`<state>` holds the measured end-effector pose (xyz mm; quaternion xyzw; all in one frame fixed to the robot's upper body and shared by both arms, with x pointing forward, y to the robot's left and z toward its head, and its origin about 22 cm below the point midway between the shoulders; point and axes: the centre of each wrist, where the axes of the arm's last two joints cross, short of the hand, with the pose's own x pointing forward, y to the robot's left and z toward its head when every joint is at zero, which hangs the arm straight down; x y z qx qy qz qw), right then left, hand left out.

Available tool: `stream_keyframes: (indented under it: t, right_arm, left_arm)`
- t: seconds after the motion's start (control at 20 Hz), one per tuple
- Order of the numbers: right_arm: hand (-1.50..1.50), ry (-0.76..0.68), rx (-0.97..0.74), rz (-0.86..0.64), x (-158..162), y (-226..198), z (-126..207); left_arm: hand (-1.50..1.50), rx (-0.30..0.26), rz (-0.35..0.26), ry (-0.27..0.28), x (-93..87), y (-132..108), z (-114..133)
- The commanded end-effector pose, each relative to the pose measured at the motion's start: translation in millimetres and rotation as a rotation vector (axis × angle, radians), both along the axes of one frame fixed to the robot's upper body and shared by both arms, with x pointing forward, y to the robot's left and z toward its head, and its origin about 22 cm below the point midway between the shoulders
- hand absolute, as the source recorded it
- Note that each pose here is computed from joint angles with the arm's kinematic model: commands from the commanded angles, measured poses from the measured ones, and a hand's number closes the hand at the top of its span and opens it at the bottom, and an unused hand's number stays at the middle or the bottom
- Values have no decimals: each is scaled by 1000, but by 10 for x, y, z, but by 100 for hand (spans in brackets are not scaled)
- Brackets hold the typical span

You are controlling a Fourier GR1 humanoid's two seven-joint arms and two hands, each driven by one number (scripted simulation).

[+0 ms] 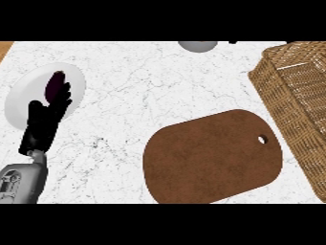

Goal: Pick the sweet potato from the cutting board and place it in the basket

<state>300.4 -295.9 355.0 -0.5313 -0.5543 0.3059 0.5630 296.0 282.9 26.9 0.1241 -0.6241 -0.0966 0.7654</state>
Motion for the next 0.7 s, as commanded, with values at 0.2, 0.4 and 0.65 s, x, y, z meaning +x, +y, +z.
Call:
stream_keyframes:
  t: [0.2,0.4,0.65]
  right_arm:
    - [150,34,-10,22,163,-786,-169]
    - [150,43,24,74,231,-1008,-524]
    - [150,83,-4,65,481,-1119,-736]
  left_arm:
    - [0,3,0,5,152,-70,51]
    - [0,-1,-13,3,36,-145,-38]
    - [0,-4,-10,7,91,-99,90]
